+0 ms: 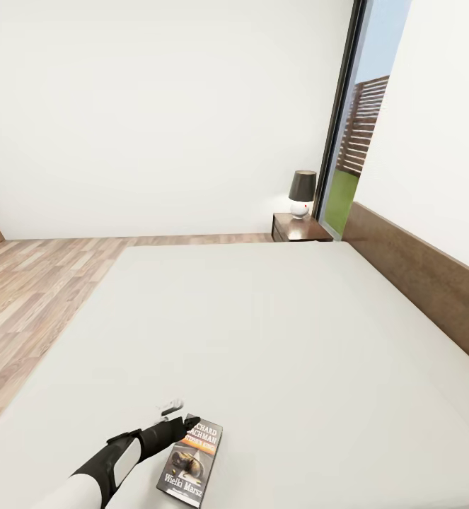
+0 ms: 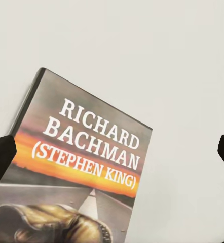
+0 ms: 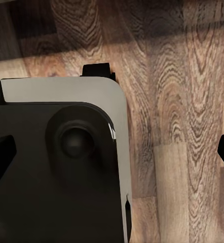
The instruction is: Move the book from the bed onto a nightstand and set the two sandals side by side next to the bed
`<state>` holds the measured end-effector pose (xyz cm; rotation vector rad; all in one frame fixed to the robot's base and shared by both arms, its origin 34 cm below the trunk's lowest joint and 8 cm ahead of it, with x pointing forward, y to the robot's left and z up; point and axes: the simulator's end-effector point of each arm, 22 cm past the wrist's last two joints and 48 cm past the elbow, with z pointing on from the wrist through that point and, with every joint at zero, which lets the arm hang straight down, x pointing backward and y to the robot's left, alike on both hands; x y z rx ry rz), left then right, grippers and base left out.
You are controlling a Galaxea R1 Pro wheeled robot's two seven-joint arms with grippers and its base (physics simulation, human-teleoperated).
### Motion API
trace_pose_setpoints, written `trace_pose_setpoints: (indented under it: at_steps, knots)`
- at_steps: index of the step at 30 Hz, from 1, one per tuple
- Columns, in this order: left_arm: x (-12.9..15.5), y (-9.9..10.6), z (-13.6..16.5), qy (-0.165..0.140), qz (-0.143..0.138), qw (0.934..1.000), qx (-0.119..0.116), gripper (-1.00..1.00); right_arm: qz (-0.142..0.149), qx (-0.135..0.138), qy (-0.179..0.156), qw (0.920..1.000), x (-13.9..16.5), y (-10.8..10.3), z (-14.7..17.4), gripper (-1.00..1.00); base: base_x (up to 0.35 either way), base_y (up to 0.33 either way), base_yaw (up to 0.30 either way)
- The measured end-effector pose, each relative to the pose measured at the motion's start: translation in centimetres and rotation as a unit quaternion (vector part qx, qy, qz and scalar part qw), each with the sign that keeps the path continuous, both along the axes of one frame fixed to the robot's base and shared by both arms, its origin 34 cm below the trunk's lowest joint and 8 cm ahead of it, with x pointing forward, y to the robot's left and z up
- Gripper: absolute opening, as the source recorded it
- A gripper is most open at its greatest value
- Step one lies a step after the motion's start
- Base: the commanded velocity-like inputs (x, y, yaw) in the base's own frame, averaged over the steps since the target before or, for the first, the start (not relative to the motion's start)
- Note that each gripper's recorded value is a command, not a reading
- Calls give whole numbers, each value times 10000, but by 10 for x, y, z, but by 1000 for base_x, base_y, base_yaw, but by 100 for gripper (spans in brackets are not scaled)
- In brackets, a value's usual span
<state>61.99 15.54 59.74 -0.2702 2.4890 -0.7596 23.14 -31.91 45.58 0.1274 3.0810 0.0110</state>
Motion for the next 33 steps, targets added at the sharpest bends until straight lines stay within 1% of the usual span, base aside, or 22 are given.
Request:
trace_pose_setpoints:
  at_steps: [33]
  knots:
    - [1,2,1,-12,27,10000,-48,100,0,-3,0,10000,0,0,0,100,0,0,0]
